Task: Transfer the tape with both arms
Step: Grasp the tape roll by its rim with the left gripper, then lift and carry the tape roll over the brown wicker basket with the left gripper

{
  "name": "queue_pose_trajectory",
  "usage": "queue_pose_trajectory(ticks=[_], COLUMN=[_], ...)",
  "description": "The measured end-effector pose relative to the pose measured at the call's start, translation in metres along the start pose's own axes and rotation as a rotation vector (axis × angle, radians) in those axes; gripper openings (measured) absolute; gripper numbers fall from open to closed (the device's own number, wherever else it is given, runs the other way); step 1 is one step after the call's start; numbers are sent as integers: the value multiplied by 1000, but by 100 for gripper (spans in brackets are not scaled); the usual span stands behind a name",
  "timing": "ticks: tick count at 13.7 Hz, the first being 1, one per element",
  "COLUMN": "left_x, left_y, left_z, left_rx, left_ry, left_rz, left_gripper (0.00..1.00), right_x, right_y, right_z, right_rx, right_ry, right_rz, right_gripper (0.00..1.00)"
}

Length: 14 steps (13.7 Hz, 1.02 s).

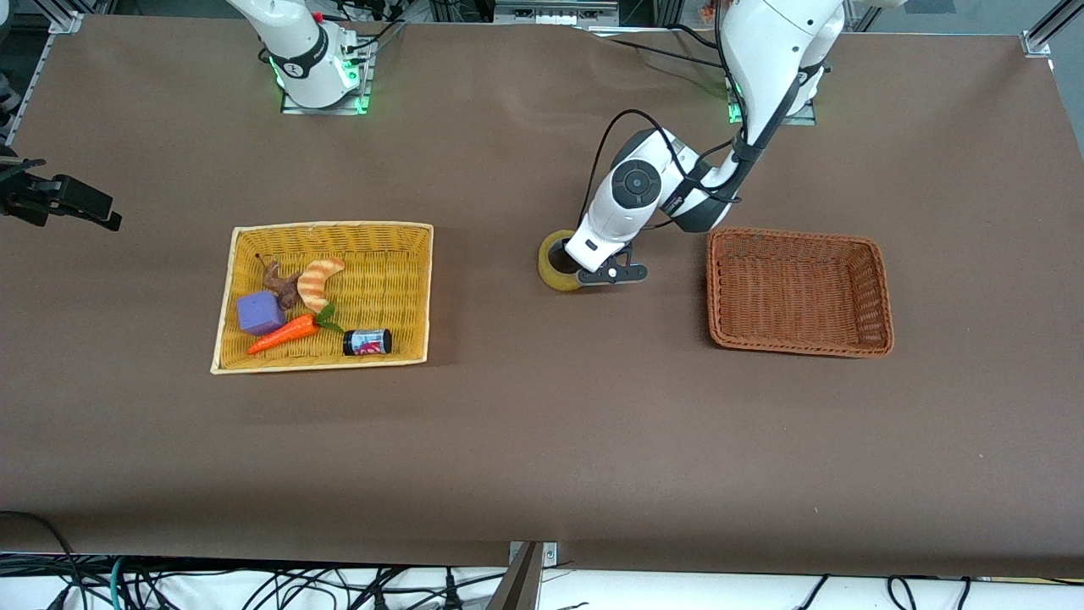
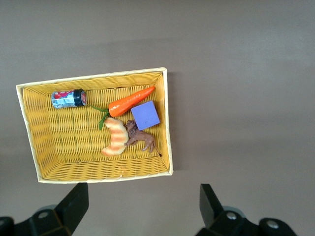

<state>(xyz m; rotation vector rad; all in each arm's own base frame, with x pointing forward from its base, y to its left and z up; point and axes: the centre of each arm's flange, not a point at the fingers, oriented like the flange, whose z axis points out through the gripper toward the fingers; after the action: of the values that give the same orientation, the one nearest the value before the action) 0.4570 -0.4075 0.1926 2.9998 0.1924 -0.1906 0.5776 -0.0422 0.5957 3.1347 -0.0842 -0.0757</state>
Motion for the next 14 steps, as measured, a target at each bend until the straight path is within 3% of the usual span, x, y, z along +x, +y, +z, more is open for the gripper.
queue_pose_trajectory(ticks=[3,7,11,14], left_x=[9,61,93,107], left_y=[-4,-61,-154,-239], left_z=[-10,-101,-185,-183], left_rx=[-1,30,70,93], left_ry=[9,25,20,-13], left_rz=[-14,-32,92,211], left_gripper=[22,22,22,22], right_x=[0,0,1,1], right_y=[0,0,0,0], right_z=[0,1,1,1], right_rx=[0,0,0,0], right_ry=[-1,-1,-1,-2], right_rz=[0,0,0,0], right_gripper=[100,100,100,100])
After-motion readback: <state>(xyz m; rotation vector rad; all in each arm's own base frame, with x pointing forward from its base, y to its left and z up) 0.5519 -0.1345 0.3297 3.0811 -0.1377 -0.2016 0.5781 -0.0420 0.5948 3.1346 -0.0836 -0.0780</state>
